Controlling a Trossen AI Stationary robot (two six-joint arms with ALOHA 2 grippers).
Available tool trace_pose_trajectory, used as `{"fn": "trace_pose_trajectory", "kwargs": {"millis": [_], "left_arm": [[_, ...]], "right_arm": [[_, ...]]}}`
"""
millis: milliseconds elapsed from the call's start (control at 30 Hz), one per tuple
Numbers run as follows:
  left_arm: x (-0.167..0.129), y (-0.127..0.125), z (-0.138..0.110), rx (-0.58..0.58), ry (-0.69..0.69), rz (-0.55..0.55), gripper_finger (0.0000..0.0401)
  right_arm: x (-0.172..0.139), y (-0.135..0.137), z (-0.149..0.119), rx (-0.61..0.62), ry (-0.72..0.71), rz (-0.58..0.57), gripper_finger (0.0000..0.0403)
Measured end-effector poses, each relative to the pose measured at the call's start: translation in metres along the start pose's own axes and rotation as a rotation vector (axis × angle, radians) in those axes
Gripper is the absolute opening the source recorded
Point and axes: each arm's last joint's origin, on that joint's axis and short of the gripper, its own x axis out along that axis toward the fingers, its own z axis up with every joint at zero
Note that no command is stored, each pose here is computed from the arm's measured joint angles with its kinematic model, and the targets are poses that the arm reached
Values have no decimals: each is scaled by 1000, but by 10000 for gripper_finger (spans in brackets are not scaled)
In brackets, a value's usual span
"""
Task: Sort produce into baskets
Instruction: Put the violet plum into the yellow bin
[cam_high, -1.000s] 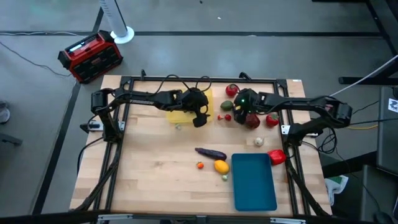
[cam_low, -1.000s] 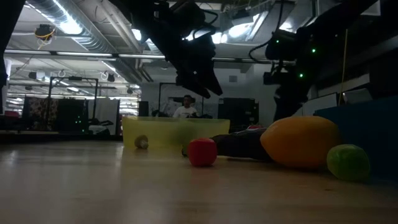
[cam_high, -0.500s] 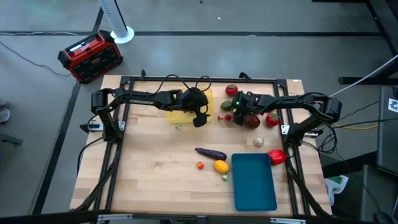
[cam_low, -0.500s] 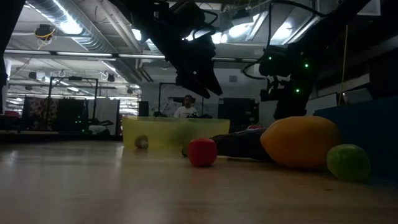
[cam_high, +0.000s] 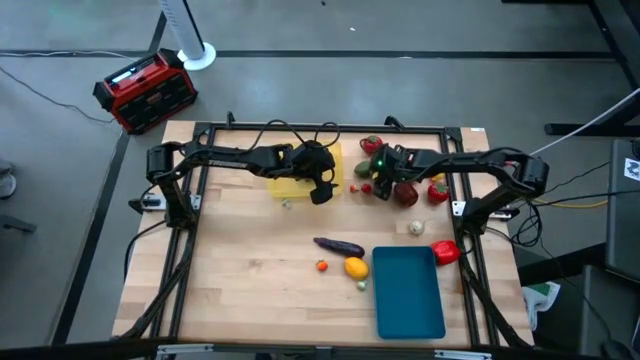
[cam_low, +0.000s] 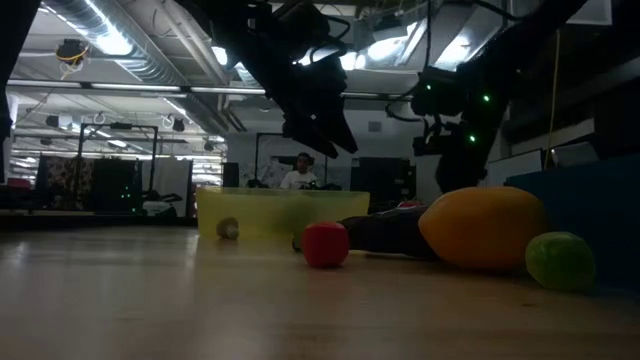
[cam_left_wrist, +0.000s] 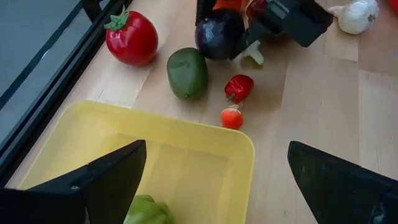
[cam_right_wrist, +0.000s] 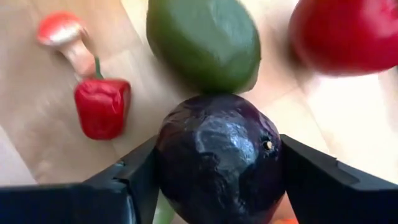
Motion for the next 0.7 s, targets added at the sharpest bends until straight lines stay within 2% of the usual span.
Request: {"fn": "trace_pose_trajectory", "kwargs": {"millis": [167, 300, 600, 700], "left_arm": [[-3, 0, 1, 8, -4, 0, 389], [-19, 3, 4, 47, 14, 5, 389], [-73, 10, 8, 73, 48, 14, 389], [-86, 11, 7, 62, 57, 14, 389]], "right_arm": [[-19, -4, 21, 0, -3, 1, 287], [-37, -9, 41, 9, -46, 3, 285], [-63, -7, 83, 79, -339, 233, 290], [-68, -3, 92, 78, -441, 263, 291]]}}
